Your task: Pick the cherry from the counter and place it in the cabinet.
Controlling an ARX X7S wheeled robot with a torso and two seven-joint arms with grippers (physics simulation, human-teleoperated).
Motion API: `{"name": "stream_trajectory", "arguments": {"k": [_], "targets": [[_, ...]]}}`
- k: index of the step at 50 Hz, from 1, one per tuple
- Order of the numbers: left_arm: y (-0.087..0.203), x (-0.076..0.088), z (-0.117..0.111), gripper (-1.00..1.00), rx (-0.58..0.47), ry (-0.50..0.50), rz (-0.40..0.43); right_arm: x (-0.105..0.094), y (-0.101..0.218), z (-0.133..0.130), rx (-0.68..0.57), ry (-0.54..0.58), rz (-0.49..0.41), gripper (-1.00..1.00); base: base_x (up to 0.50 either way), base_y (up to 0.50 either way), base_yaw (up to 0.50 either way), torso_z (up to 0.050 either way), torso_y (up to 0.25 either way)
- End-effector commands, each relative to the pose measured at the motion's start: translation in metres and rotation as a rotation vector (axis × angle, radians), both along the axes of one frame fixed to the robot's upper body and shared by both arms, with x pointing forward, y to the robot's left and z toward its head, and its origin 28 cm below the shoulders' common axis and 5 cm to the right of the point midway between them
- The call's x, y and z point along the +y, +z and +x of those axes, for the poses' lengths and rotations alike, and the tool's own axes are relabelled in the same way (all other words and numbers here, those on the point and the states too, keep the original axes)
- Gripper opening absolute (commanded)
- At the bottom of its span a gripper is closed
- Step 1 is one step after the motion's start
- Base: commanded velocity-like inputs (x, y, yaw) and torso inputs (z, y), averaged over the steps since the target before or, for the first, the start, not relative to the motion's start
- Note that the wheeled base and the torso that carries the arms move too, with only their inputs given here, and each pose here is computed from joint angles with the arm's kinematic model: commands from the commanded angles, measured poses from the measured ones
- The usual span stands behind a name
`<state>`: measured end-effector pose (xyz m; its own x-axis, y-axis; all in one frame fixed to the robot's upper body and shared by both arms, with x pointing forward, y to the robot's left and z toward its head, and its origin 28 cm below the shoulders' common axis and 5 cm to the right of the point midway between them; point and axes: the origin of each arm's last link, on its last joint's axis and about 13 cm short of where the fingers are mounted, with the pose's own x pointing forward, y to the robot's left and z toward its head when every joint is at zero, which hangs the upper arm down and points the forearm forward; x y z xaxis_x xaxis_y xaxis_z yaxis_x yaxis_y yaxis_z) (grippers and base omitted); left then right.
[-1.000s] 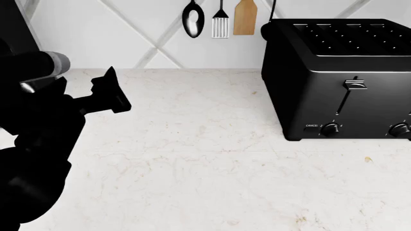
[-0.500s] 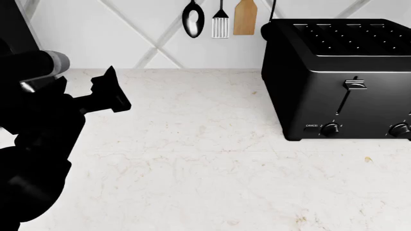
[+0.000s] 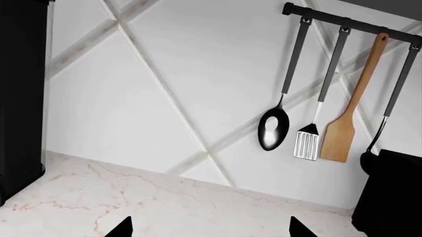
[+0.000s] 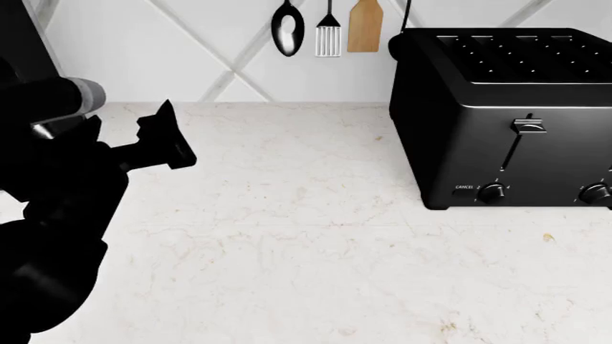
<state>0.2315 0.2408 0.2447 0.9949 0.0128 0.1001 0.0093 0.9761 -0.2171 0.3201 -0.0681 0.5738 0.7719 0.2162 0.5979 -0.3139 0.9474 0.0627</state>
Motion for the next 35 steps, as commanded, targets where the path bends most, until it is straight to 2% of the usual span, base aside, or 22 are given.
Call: {"name": "stream_trajectory", "arguments": {"k": [1, 9, 15, 27, 35], "targets": [[0.000, 0.000, 0.001, 1.00, 0.001, 0.000, 0.000, 0.002, 0.003, -0.002, -0.064, 0.089, -0.057, 1.00, 0.00, 0.00, 0.00, 0.000, 0.000], [0.000, 0.000, -0.001, 1.00, -0.001, 0.001, -0.003, -0.002, 0.018, -0.021, -0.117, 0.195, -0.063, 1.00, 0.00, 0.00, 0.00, 0.000, 0.000], [0.000, 0.001, -0.001, 1.00, -0.002, 0.001, -0.004, -0.006, 0.004, -0.041, -0.166, 0.256, -0.087, 1.00, 0.00, 0.00, 0.00, 0.000, 0.000], [0.000, 0.000, 0.000, 1.00, -0.004, -0.002, -0.004, -0.002, -0.015, -0.035, 0.005, 0.462, -0.136, 1.00, 0.00, 0.00, 0.00, 0.000, 0.000], [-0.002, -0.001, 0.000, 1.00, -0.002, -0.004, -0.001, 0.005, -0.047, -0.033, 0.111, 0.502, -0.271, 1.00, 0.00, 0.00, 0.00, 0.000, 0.000]]}}
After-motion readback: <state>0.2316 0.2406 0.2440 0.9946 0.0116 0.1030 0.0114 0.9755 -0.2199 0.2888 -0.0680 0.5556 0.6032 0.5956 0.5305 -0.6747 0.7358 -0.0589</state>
